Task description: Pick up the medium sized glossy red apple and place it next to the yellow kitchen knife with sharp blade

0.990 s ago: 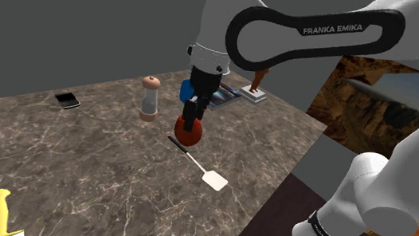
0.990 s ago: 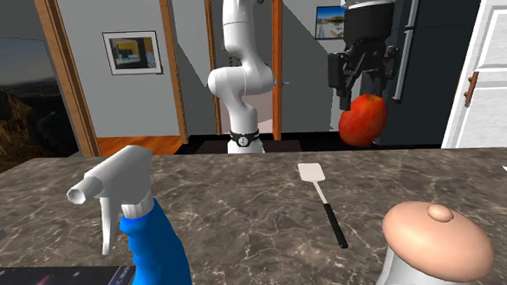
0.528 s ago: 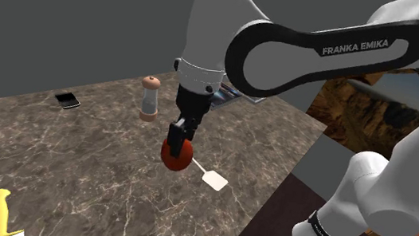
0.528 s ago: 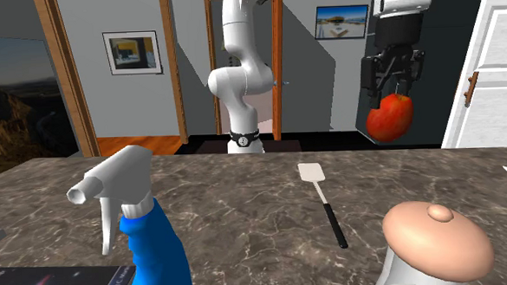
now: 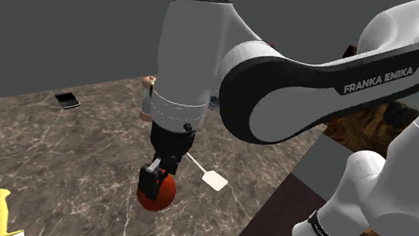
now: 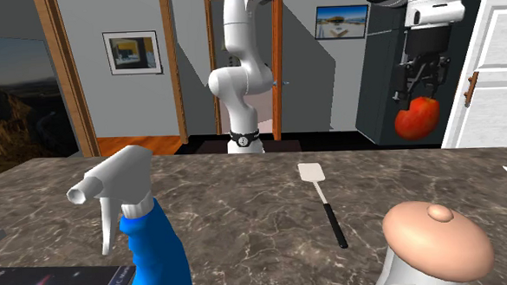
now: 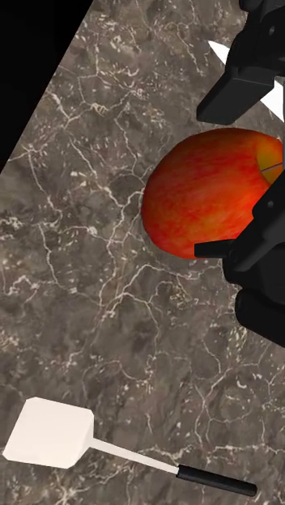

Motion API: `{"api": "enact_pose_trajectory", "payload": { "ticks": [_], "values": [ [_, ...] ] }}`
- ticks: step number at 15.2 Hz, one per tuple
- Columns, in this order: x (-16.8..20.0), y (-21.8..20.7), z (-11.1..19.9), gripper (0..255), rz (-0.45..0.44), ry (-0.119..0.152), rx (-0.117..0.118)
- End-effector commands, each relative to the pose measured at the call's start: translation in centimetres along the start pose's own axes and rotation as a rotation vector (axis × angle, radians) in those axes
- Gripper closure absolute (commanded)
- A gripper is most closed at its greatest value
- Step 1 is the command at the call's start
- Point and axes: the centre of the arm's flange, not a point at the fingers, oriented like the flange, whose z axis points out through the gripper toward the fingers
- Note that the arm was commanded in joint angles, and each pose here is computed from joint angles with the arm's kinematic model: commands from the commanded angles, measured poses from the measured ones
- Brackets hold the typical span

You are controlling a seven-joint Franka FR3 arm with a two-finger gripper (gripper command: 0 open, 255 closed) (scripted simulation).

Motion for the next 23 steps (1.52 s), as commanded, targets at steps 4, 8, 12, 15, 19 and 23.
{"api": "enact_pose_trajectory", "payload": {
  "ticks": [4,8,12,15,19,23],
  "values": [
    [-0.9,-6.4,1.0,255,0.002,0.000,0.000],
    [-1.5,-11.6,2.0,255,0.002,0.000,0.000],
    [-2.2,-16.7,3.0,255,0.002,0.000,0.000],
    [-2.6,-20.0,4.2,255,0.002,0.000,0.000],
    [-2.6,-19.8,6.3,255,0.002,0.000,0.000],
    [-2.6,-19.7,8.4,255,0.002,0.000,0.000]
  ]
}}
